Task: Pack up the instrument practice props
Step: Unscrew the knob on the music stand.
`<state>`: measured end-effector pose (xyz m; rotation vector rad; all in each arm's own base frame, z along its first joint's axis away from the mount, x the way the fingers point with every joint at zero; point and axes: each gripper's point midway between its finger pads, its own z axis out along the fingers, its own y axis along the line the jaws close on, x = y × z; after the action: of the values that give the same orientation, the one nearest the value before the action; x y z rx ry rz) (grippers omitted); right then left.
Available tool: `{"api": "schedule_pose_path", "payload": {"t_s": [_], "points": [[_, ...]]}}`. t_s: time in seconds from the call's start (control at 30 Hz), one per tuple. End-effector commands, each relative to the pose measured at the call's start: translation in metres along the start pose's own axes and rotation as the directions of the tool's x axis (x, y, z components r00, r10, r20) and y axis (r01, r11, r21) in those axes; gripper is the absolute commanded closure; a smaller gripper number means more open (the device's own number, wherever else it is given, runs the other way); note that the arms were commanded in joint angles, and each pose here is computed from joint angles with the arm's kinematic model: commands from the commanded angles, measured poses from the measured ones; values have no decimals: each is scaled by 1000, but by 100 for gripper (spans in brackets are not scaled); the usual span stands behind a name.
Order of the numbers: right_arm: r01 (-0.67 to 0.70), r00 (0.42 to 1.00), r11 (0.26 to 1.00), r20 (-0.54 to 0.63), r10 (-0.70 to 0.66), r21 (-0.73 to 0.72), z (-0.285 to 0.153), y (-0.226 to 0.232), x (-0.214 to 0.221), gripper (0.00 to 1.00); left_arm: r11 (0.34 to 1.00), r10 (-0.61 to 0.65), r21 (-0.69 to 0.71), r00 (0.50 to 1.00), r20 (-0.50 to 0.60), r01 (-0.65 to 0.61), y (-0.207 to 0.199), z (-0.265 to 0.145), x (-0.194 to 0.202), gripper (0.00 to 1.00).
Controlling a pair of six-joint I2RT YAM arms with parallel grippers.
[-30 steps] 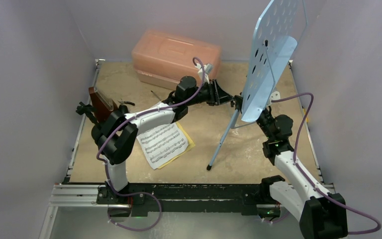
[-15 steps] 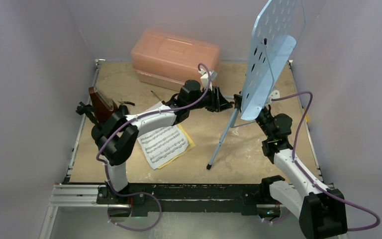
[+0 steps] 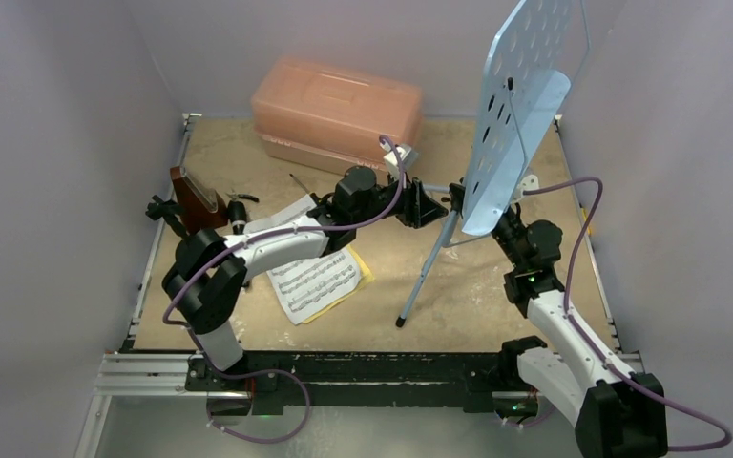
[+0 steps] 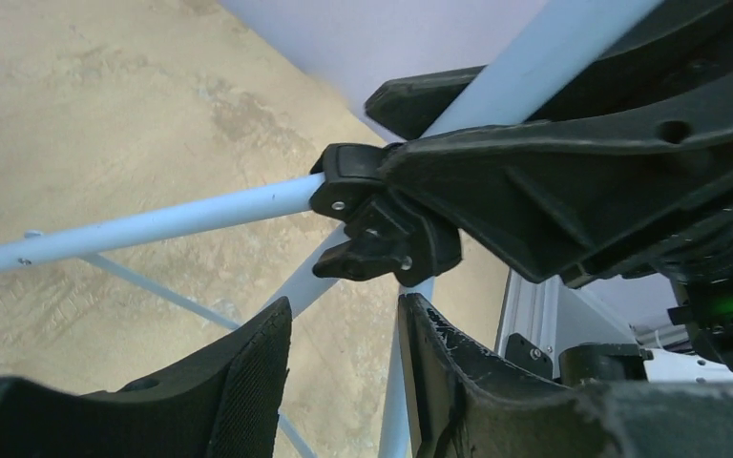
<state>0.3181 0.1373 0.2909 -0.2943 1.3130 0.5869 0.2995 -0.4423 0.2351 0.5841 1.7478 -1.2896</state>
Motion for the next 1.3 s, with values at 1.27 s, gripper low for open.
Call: {"api": "schedule_pose_path", "payload": {"t_s": [1.27], "points": [[-176, 984, 984, 35, 176, -2, 2, 7, 1, 95, 990, -106, -68, 978, 181, 120, 30, 13, -52, 70]]}}
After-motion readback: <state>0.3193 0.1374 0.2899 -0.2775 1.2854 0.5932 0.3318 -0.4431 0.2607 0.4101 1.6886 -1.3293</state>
